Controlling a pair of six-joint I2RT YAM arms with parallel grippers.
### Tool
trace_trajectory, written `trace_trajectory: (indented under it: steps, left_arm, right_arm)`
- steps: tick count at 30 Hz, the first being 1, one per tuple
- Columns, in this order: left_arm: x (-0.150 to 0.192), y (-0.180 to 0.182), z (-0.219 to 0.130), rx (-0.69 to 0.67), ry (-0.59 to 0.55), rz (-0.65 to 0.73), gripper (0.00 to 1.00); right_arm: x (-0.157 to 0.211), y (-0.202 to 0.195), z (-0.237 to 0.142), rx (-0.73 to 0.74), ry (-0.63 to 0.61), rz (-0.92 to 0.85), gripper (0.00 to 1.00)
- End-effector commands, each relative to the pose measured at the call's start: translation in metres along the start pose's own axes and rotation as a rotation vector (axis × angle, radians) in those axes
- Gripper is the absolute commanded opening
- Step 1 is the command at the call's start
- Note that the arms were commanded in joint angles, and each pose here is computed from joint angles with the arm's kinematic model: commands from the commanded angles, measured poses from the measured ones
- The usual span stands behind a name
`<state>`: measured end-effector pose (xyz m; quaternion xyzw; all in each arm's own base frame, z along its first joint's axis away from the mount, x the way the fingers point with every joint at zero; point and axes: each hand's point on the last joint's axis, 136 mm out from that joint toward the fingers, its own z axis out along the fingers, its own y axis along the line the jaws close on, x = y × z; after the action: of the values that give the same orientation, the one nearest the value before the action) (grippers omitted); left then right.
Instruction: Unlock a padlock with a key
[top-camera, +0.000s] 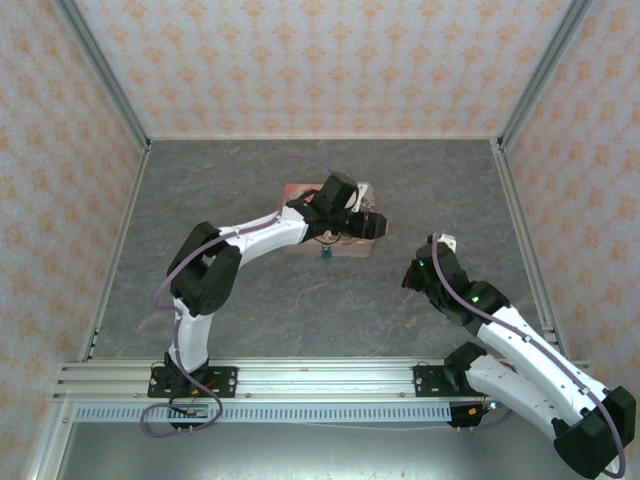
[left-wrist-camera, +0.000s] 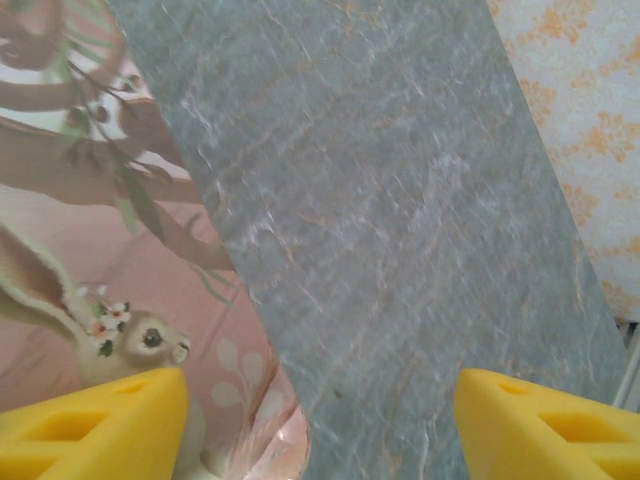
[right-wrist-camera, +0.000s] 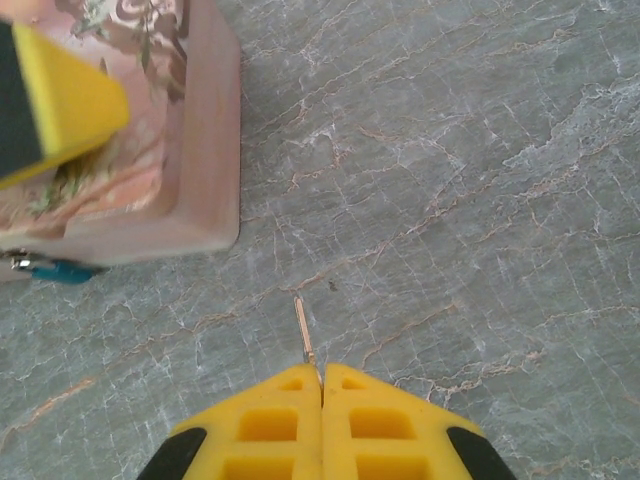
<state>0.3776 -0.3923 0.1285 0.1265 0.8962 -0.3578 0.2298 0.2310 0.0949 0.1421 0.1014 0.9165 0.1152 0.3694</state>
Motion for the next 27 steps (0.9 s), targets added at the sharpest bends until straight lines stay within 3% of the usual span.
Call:
trace_trajectory:
  steps: [1,8,17,27]
  left_arm:
    - [0.022,-0.006,-0.005,0.011,0.002,-0.061,0.71]
    - [0.029,-0.022,-0.037,0.040,-0.076,-0.072,0.71]
    - [0.008,-0.033,-0.087,0.022,-0.180,-0.021,0.75]
    - [0.038,0.045,-0.147,-0.048,-0.281,-0.133,0.78]
  right_arm:
    - [-0.004,0.007,-0.002,-0.025,-0.010,-0.005,0.00]
    - [0.003,0.020,0.003,-0.099,0.019,0.001,0.00]
    - [0.010,0.056,0.013,-0.264,0.086,0.016,0.00]
    - [0.015,0.106,0.030,-0.467,0.177,0.089,0.00]
